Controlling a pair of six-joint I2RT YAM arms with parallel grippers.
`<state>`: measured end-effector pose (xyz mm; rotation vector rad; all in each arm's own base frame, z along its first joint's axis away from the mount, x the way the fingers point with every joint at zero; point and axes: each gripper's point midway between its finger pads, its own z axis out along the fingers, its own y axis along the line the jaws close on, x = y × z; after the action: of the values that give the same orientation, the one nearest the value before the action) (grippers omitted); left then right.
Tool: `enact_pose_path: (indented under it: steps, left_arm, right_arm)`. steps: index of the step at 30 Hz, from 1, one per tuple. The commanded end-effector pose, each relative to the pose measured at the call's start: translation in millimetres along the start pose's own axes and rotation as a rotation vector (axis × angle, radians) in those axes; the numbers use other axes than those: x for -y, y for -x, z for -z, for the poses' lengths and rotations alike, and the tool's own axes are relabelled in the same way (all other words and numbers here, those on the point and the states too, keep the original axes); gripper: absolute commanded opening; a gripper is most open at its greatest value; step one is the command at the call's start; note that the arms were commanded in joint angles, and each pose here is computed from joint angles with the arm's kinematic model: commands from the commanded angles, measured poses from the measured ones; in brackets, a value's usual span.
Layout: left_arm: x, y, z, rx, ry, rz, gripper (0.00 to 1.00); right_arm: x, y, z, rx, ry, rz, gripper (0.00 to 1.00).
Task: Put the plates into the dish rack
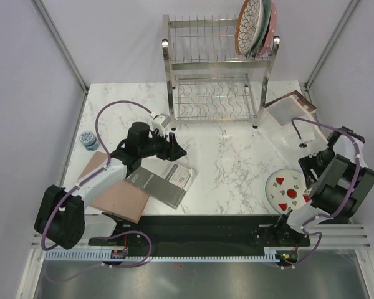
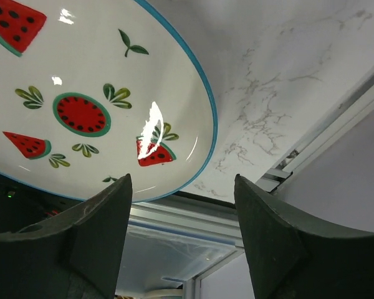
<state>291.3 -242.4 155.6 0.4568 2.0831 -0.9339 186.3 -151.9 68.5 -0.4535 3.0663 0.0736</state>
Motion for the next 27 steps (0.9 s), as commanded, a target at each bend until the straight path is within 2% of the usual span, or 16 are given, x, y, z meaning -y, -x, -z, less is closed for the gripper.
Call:
enact_pose_path:
  steps: [1,7,10,11,15,19,20,27]
  left_arm:
    - [5,-1,1,-0.008,-0.018,0.044,0.65]
    - [2,5,-5,-0.020,-0.015,0.052,0.65]
    - [1,5,-8,-0.027,-0.013,0.061,0.65]
    - [1,6,-8,-0.026,-0.016,0.060,0.65]
    - [1,7,-9,-0.028,-0.016,0.062,0.65]
    - [2,2,-8,-0.037,-0.020,0.092,0.65]
    - [3,-2,-7,-0.045,-0.024,0.105,0.65]
    - [12,-20,-6,-0.069,-0.077,0.184,0.65]
  right_arm:
    - [-5,-14,-22,-0.053,0.073,0.061,0.72]
    - [-12,-25,-46,-0.097,0.103,0.033,0.68]
    - [-22,-30,-52,-0.110,0.145,0.014,0.60]
    - [-26,-30,-53,-0.111,0.158,0.006,0.52]
    - [-46,-25,-58,-0.093,0.242,-0.063,0.42]
    - [-66,9,-56,-0.035,0.316,-0.173,0.35]
    - [-74,20,-55,-0.030,0.329,-0.158,0.34]
    - [-107,106,-46,0.048,0.373,-0.141,0.06]
